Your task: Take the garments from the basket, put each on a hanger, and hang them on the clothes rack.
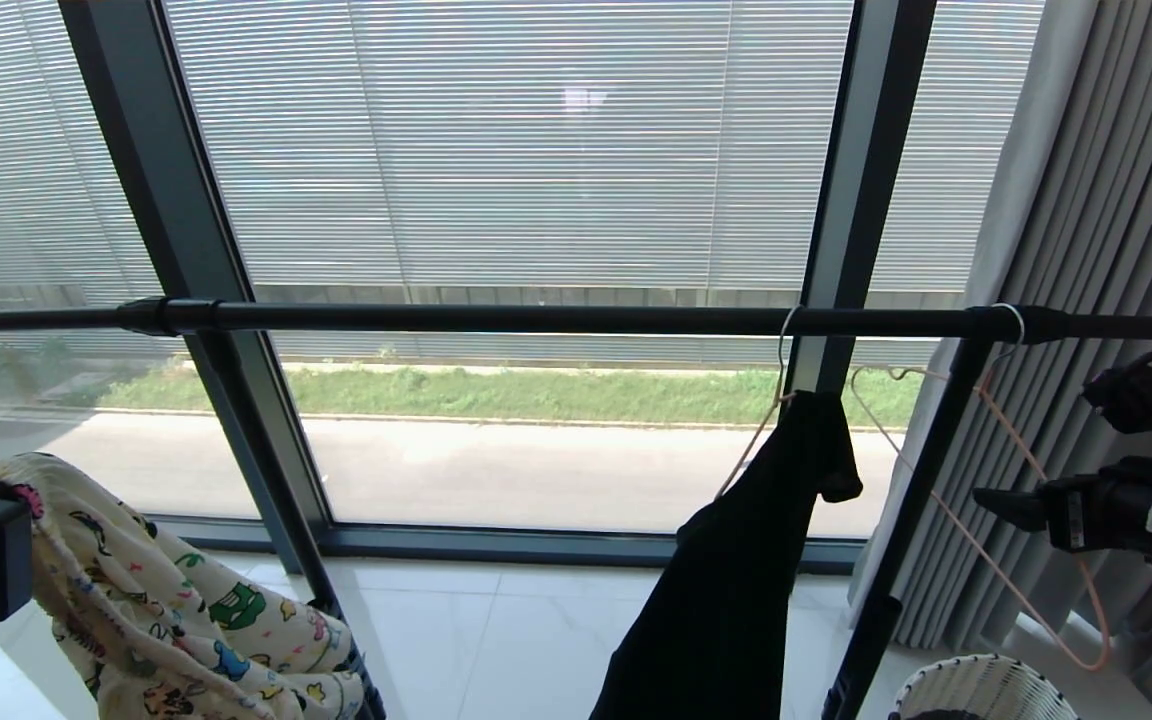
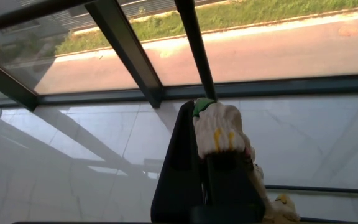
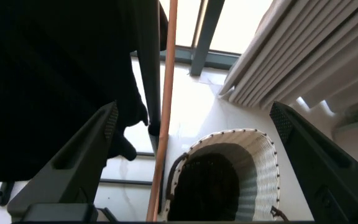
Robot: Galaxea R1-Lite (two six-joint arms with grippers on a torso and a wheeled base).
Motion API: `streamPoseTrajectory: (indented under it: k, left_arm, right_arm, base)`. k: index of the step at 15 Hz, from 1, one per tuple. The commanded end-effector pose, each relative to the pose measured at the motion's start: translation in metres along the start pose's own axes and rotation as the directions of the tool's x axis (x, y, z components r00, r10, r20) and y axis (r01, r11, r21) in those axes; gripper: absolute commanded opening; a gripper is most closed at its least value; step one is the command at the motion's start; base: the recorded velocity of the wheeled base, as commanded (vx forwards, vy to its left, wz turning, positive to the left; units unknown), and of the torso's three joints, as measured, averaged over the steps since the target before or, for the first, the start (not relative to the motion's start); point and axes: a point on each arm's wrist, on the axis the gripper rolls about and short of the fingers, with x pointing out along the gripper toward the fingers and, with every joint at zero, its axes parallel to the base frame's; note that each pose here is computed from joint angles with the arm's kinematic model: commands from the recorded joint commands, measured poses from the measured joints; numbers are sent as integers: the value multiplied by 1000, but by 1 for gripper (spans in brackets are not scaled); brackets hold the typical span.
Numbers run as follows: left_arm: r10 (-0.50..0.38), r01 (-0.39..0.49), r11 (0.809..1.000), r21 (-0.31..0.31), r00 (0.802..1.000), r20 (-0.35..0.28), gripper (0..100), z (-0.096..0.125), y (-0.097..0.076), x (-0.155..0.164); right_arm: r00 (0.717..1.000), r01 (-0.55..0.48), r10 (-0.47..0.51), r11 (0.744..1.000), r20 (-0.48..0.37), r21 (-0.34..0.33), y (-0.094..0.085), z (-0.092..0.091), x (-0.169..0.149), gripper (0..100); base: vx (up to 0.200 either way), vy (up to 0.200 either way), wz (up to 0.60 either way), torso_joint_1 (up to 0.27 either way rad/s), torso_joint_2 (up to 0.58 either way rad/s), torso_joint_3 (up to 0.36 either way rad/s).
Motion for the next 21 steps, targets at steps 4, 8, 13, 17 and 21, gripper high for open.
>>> streamPoseTrajectory:
  k: [4,8,13,17,21]
  left_arm:
    - [-1,1,1000,1,1000,-4,0,-1,0,1]
    - [-4,4,1000,4,1000,-11,0,-3,-1,1]
    - [-4,4,1000,5,1000,-11,0,-3,-1,1]
    - [-2,2,1000,2,1000,-8,0,-3,-1,0]
    - [2,-2,1000,-2,1000,9,0,-2,1,-3]
  right_arm:
    - [999,-12,12,1000,-30,-6,2,-7,20,100]
    - [999,-26,25,1000,-36,-13,6,-7,23,0]
    - [999,-21,21,1000,-33,-10,6,-7,21,0]
    - [1000,14,-14,1000,-16,-7,5,-5,16,0]
    - [998,17,-18,1000,60,7,6,-1,-4,0]
  base:
    - [0,0,0,0,0,0]
    - [0,0,0,0,0,0]
    - [0,0,0,0,0,0]
    - [0,0,0,0,0,0]
    - [0,0,0,0,0,0]
